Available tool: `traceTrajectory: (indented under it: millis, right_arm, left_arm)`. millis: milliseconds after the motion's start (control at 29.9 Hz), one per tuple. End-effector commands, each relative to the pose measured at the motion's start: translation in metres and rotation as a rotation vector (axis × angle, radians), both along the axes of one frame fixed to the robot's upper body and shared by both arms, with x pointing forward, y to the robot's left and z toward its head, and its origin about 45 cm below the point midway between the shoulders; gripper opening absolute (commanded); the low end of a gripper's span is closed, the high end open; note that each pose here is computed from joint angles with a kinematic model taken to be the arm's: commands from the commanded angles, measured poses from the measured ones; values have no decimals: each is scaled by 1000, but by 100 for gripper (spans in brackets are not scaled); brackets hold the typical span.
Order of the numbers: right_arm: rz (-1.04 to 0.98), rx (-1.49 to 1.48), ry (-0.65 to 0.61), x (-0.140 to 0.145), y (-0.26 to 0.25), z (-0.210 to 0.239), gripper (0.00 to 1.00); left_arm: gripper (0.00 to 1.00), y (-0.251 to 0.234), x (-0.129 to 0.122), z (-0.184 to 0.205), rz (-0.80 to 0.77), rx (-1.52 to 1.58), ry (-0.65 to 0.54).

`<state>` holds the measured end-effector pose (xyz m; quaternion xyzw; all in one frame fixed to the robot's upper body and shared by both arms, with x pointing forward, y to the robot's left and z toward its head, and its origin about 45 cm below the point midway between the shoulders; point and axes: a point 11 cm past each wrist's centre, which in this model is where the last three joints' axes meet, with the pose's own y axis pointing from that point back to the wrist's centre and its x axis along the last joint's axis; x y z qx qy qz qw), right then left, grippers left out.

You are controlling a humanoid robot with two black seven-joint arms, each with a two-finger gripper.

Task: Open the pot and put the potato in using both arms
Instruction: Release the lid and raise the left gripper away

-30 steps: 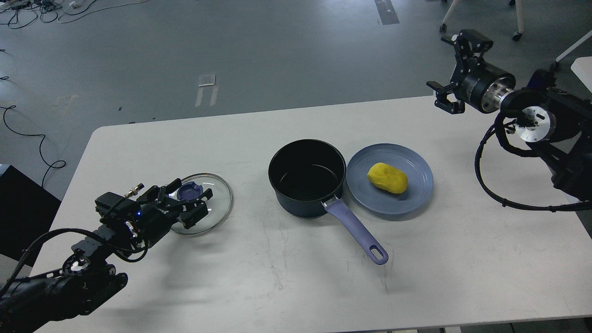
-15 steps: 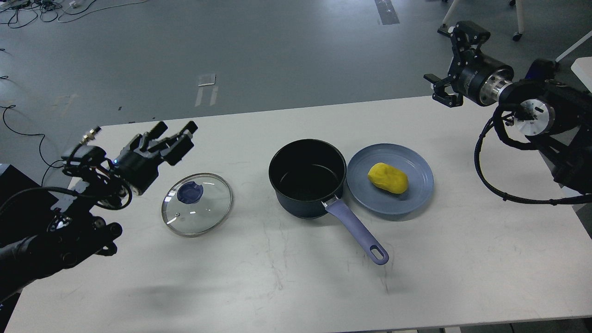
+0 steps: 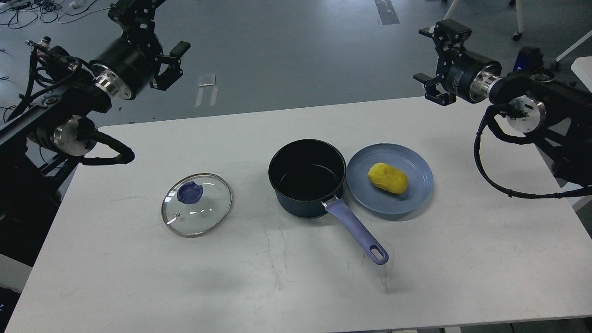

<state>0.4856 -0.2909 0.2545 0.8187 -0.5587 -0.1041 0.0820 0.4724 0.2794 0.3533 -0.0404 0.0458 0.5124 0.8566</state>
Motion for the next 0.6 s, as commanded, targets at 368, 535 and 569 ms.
traceTrajectory:
  millis: [368,535,569]
  right_arm:
    - [371,-748,-359,-10,34,-4,100]
    - [569,-1080,-544,-24,41,-24,100]
    - [620,-1139,-556,-29,40,-34,100]
  left_arm:
    - [100,-19,-7,-49,-63,-218,233]
    - [100,-12,-10,-59,-48,-207,249]
    - [100,-10,-11,-62,-42,-204,254]
